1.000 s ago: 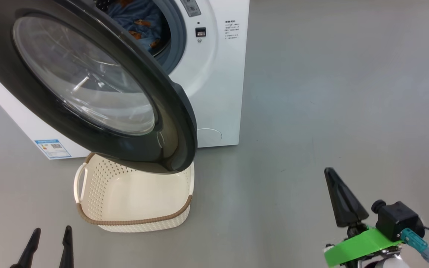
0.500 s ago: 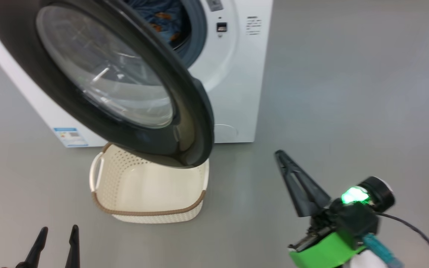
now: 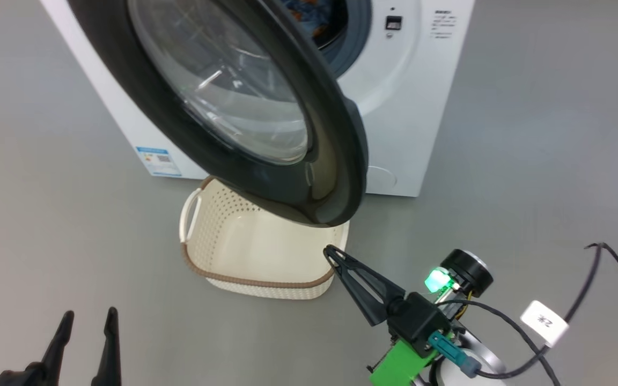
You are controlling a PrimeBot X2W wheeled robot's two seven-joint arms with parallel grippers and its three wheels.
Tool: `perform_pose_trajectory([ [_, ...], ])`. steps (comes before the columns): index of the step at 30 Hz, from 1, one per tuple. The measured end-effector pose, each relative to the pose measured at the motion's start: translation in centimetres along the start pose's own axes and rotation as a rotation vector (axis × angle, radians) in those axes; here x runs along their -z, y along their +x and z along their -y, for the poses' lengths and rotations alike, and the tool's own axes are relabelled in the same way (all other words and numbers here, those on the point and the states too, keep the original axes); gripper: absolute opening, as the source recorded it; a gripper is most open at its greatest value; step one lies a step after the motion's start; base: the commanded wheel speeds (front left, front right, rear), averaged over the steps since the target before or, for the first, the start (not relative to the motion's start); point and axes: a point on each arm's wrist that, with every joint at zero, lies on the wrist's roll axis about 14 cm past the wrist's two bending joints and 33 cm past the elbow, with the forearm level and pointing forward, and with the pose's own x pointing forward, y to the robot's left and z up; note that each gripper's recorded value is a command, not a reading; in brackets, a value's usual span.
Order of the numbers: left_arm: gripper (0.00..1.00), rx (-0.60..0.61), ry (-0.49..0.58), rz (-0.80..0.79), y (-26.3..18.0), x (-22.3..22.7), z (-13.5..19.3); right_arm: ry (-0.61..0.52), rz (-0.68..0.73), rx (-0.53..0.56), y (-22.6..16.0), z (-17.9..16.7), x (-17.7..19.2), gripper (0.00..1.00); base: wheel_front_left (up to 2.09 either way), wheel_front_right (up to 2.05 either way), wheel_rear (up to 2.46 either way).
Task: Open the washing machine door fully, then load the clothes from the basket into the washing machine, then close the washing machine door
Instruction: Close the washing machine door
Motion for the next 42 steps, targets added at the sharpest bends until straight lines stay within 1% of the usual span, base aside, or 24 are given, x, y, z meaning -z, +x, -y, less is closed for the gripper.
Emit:
perform_pose_trajectory([
  [3,1.0,-0.015,-0.009,0.001,0.0,0.0,-0.2,0.002,-0.033,-0.049,0.8,-1.0,1.5,0.0,0.0,0.0,0.0],
  [7,1.0,-0.027,-0.012,-0.014,0.0,0.3,-0.4,0.011,-0.07,-0.083,1.8,-1.4,3.2,0.0,0.0,0.0,0.0],
  [12,1.0,-0.038,-0.013,-0.014,0.8,0.2,-0.6,0.019,-0.114,-0.105,2.7,-1.4,5.4,0.0,0.0,0.0,0.0],
  [16,1.0,-0.048,-0.022,-0.01,1.6,0.1,-0.8,0.033,-0.137,-0.101,3.4,-0.8,6.9,0.0,0.0,0.0,0.0],
  [24,1.0,-0.039,-0.018,-0.023,3.3,0.4,-0.5,0.027,-0.142,-0.056,5.3,2.0,8.7,0.0,0.0,0.0,0.0],
  [31,1.0,-0.027,-0.02,-0.057,4.9,1.5,-0.2,0.02,-0.142,0.003,7.4,5.3,10.6,0.0,0.0,0.0,0.0],
  [33,1.0,-0.025,-0.017,-0.068,5.3,1.9,-0.1,0.013,-0.143,0.017,7.9,6.1,11.1,0.0,0.0,0.0,0.0],
  [35,1.0,-0.027,-0.016,-0.086,5.7,2.5,-0.1,-0.002,-0.141,0.045,8.6,7.5,11.7,0.0,0.0,0.0,0.0],
  [42,1.0,-0.017,-0.015,-0.121,6.7,3.8,0.2,-0.052,-0.122,0.095,10.6,10.8,12.3,0.0,0.0,0.0,0.0],
])
